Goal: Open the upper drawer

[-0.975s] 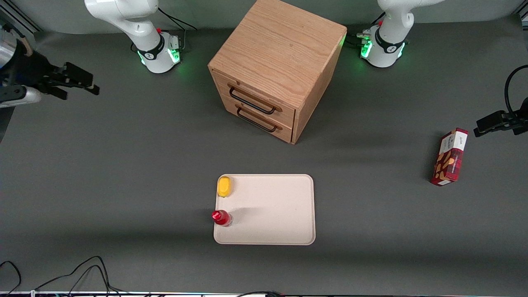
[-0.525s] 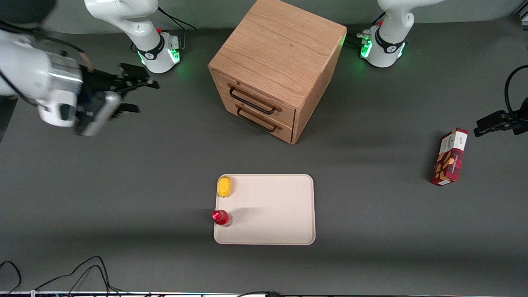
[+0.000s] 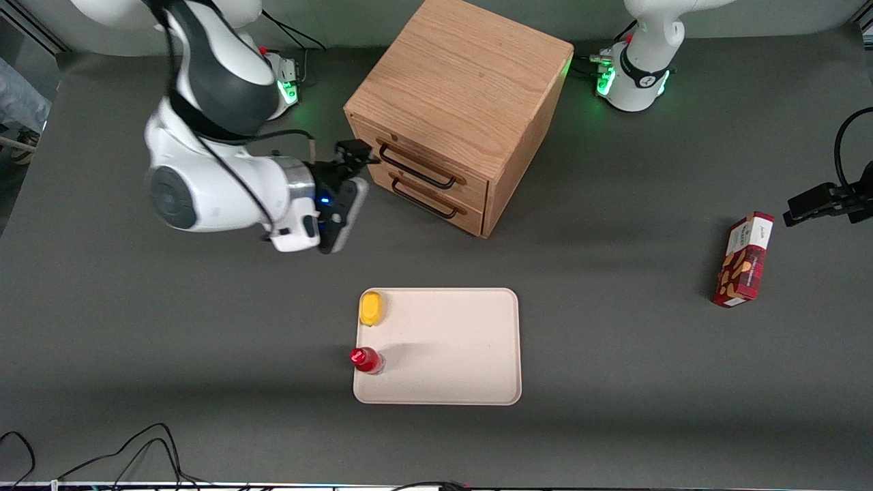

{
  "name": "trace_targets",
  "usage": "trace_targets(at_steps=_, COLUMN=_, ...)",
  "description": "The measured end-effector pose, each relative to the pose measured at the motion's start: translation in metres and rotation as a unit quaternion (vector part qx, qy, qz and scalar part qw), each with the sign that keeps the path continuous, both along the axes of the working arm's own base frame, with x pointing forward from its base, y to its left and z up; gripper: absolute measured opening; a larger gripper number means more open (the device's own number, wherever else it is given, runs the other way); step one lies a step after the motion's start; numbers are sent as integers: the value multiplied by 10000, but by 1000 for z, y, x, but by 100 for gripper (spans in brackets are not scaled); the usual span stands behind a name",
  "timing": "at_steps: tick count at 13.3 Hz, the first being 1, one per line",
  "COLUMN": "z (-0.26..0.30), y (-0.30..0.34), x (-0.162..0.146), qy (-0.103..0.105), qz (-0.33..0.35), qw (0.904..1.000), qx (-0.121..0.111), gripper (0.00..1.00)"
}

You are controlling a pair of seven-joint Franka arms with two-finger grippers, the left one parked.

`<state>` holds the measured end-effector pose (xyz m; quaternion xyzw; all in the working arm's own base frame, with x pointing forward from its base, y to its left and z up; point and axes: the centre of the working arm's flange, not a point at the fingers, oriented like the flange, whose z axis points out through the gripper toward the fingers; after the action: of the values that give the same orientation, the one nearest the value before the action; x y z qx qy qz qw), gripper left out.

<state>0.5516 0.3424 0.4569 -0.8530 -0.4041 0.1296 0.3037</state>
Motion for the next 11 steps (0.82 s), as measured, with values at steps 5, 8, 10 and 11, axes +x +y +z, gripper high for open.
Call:
trace_targets(at_steps=5, z=-63, y=30, x=-10, qy=224, qz=264, qw=9993, qx=-157, gripper=100)
trace_targets(at_steps=8, z=-75, y=41, x=-26, qy=294, qz=369, qw=9987, qx=-186, gripper=100)
trace_targets(at_steps=10, z=-85, y=46, x=-33, qy=301, qz=355, qw=9987, qx=-210, gripper=100)
trace_targets(at_steps=11, z=-90, y=48, x=-38, qy=327, qz=377, qw=9985, qx=-221, gripper=100)
